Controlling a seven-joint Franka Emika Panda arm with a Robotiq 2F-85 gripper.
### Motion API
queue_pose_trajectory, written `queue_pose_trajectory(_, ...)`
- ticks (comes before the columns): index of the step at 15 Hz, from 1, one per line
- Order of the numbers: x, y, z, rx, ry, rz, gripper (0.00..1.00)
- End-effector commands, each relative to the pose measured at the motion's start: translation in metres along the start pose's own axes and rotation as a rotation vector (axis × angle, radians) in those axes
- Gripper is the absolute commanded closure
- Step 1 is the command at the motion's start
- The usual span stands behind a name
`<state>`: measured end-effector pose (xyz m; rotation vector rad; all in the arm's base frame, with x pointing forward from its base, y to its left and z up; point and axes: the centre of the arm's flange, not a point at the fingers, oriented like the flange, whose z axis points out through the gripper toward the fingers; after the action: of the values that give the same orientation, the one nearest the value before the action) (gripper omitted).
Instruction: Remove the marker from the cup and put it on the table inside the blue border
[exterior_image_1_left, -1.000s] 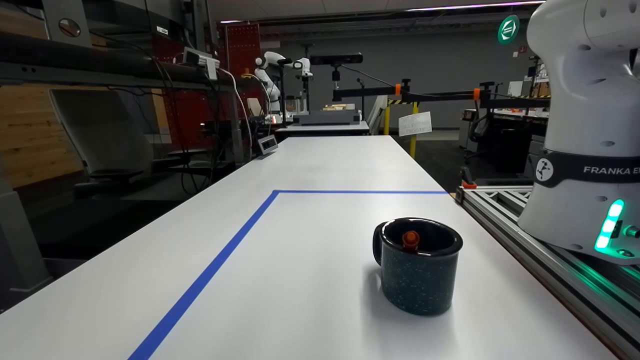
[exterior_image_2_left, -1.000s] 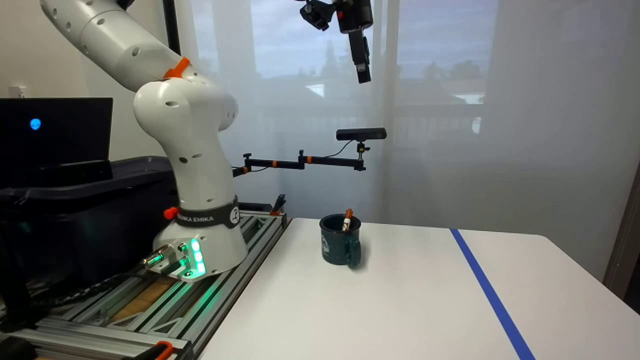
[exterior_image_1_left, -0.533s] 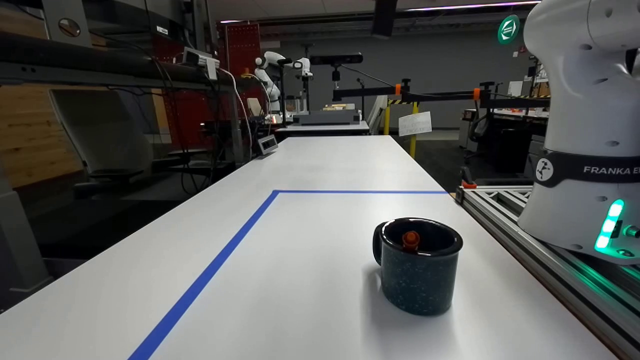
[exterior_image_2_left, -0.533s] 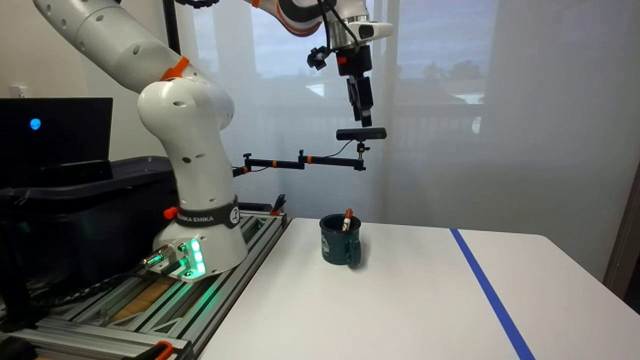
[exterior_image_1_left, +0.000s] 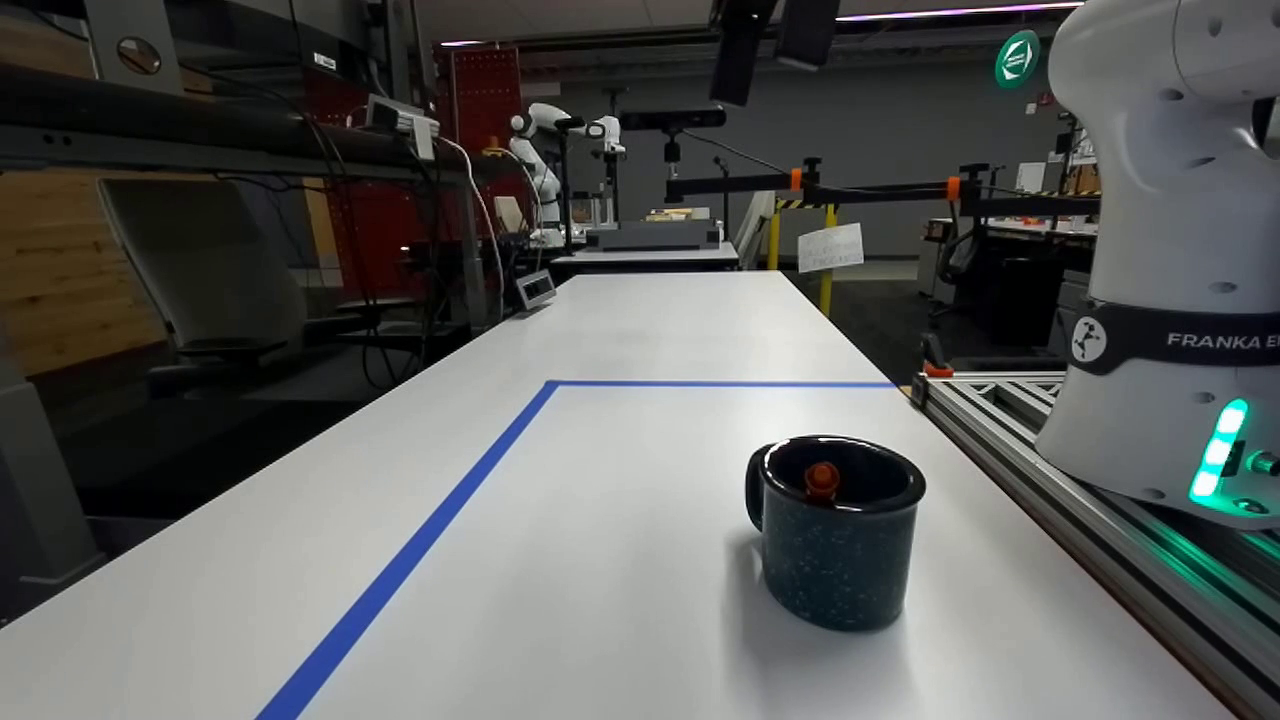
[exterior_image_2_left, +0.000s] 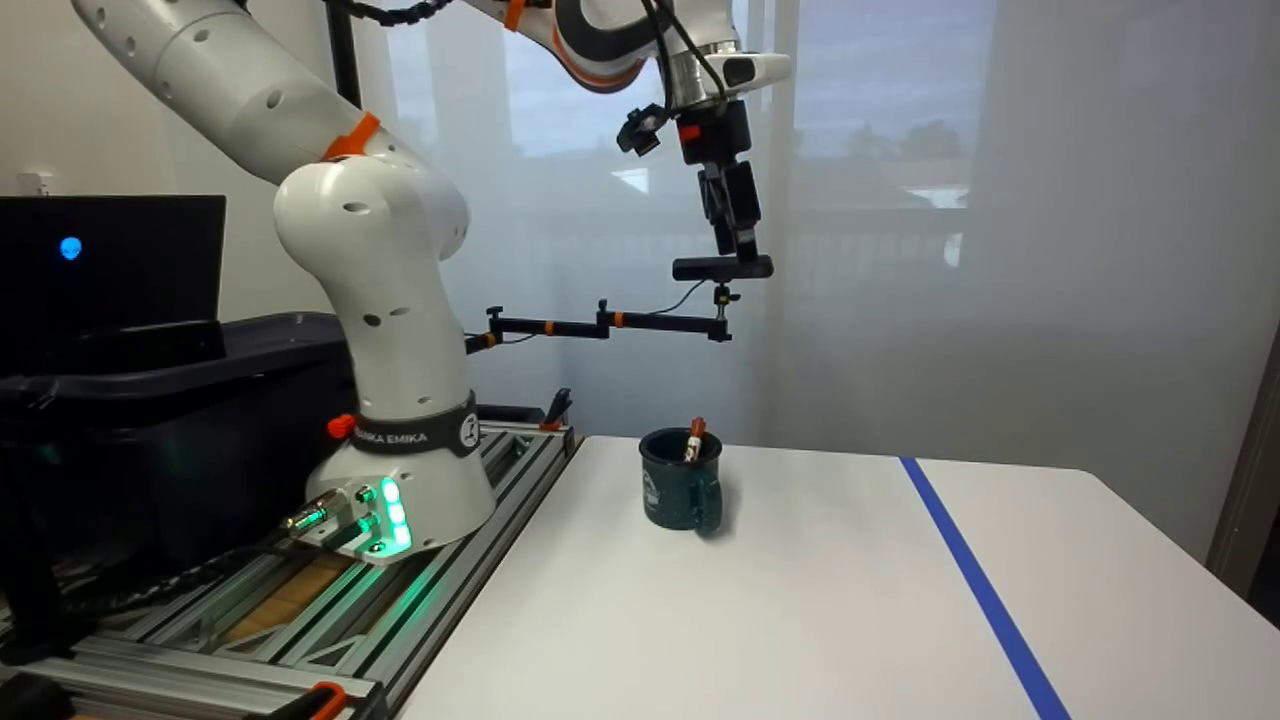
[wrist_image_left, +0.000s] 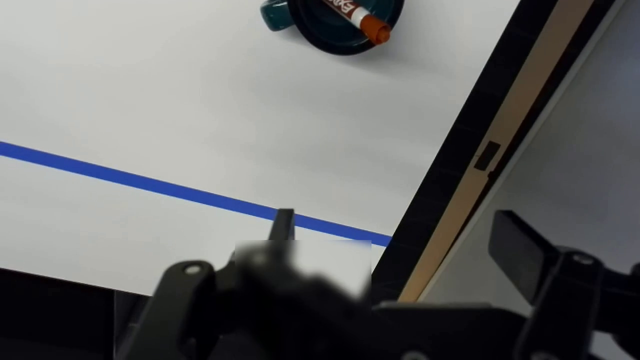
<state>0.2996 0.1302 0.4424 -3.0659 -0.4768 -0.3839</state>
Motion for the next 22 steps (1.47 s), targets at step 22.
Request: queue_pose_trajectory(22, -0.045, -0.038, 0.107, 0.081, -0.482, -0.539, 0.00)
